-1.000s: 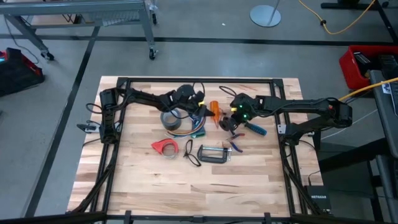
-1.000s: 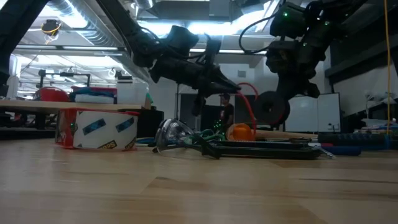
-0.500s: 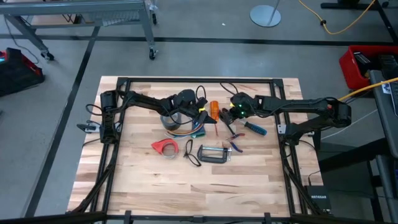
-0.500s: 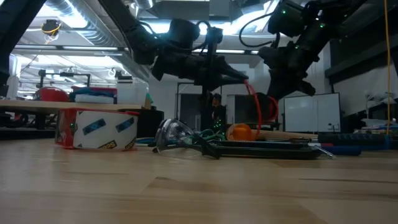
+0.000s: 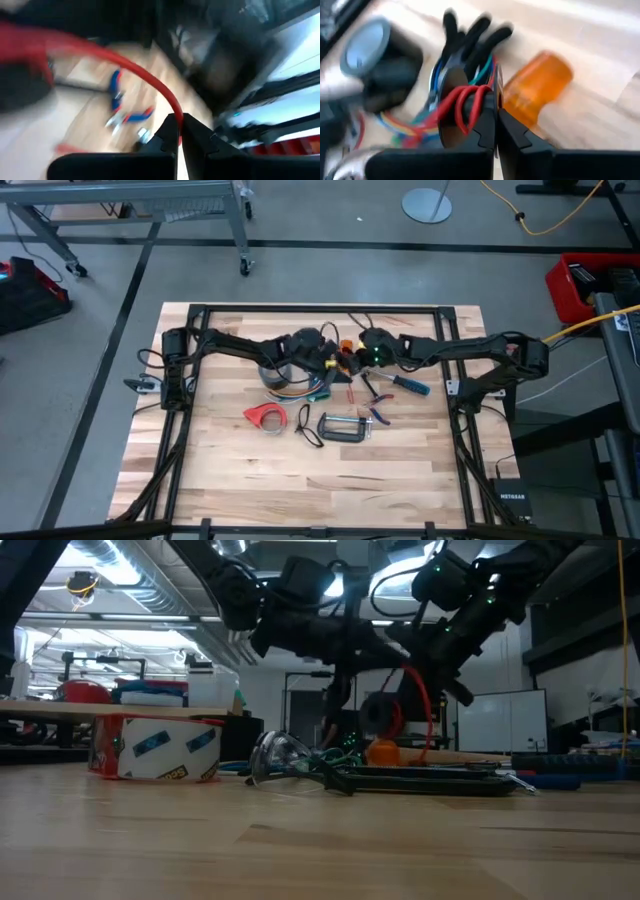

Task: Coil cords
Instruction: Coil the red wire

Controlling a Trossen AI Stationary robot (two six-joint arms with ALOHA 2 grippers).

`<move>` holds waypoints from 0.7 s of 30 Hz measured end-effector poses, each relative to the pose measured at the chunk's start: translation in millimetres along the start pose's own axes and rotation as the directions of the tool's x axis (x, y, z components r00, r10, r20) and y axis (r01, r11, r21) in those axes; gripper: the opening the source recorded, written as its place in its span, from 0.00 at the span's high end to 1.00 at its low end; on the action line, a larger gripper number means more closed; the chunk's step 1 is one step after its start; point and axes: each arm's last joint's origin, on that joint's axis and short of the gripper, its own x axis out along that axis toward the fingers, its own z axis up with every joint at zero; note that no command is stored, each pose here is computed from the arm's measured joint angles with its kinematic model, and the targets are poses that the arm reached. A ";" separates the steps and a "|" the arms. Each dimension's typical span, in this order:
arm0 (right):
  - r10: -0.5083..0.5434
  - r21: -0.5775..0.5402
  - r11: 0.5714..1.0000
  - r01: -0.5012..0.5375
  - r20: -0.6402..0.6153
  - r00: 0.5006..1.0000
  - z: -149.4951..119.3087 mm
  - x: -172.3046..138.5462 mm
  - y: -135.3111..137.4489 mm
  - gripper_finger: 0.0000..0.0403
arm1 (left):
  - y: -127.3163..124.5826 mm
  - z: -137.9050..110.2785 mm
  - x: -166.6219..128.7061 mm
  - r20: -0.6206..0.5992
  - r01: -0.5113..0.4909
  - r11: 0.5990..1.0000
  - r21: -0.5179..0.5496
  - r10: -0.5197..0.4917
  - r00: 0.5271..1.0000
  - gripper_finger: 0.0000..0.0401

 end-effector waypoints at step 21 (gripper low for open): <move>0.118 0.001 0.992 -0.122 0.253 0.960 36.9 -46.8 -0.3 0.99 | 4.9 -23.3 7.1 0.012 -0.279 0.937 0.212 0.283 0.959 1.00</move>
